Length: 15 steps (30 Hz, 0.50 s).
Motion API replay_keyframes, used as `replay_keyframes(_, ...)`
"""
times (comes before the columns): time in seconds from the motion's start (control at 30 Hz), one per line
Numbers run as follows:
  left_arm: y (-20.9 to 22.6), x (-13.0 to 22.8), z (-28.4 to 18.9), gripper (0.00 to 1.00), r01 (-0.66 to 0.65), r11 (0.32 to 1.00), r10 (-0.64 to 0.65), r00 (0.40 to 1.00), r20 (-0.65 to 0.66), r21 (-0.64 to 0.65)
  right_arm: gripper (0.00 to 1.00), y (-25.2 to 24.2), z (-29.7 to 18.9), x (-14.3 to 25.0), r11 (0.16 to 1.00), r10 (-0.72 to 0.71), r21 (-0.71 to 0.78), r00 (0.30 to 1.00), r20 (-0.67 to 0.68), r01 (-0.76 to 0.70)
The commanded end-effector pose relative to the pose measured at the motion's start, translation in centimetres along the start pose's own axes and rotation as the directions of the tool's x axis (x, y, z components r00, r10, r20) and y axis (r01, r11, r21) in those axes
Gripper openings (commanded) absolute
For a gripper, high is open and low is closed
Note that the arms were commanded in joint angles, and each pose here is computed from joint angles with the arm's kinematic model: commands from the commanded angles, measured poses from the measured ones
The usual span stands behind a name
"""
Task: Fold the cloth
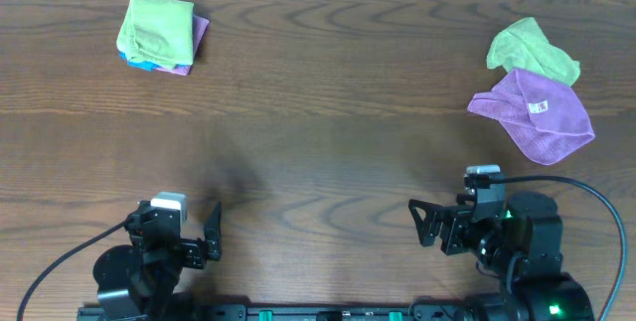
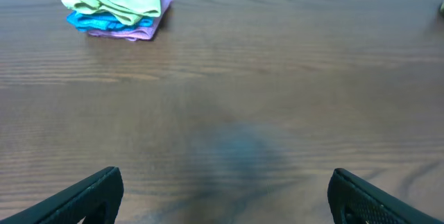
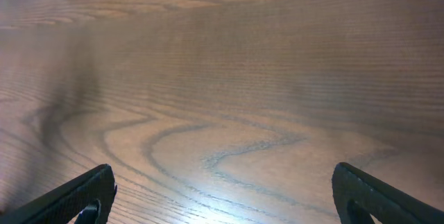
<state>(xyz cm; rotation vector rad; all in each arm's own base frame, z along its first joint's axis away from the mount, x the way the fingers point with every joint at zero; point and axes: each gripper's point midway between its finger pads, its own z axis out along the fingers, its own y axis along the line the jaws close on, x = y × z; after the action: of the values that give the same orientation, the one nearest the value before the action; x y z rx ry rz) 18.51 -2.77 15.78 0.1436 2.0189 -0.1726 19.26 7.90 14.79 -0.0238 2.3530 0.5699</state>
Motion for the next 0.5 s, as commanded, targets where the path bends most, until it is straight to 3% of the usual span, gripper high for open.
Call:
replay_keyframes(0.0, 0.5, 0.5, 0.2, 0.95, -0.042, 0.999, 0.042, 0.999, -0.001, -0.034, 0.99, -0.1, -0.1, -0.1, 1.0, 0.016, 0.006, 1.0, 0.007, -0.016)
replay_keyframes(0.23, 1.7, 1.2, 0.5, 0.95, -0.062, 0.992, 0.06, 0.998, -0.024, -0.108, 0.99, -0.1, -0.1, -0.1, 1.0, 0.016, 0.006, 1.0, 0.007, -0.016)
replay_keyframes(0.47, 1.2, 2.6, 1.3, 0.95, -0.075, 0.994, 0.071, 0.996, -0.052, -0.078, 0.99, -0.1, -0.1, -0.1, 1.0, 0.016, 0.006, 1.0, 0.007, -0.016)
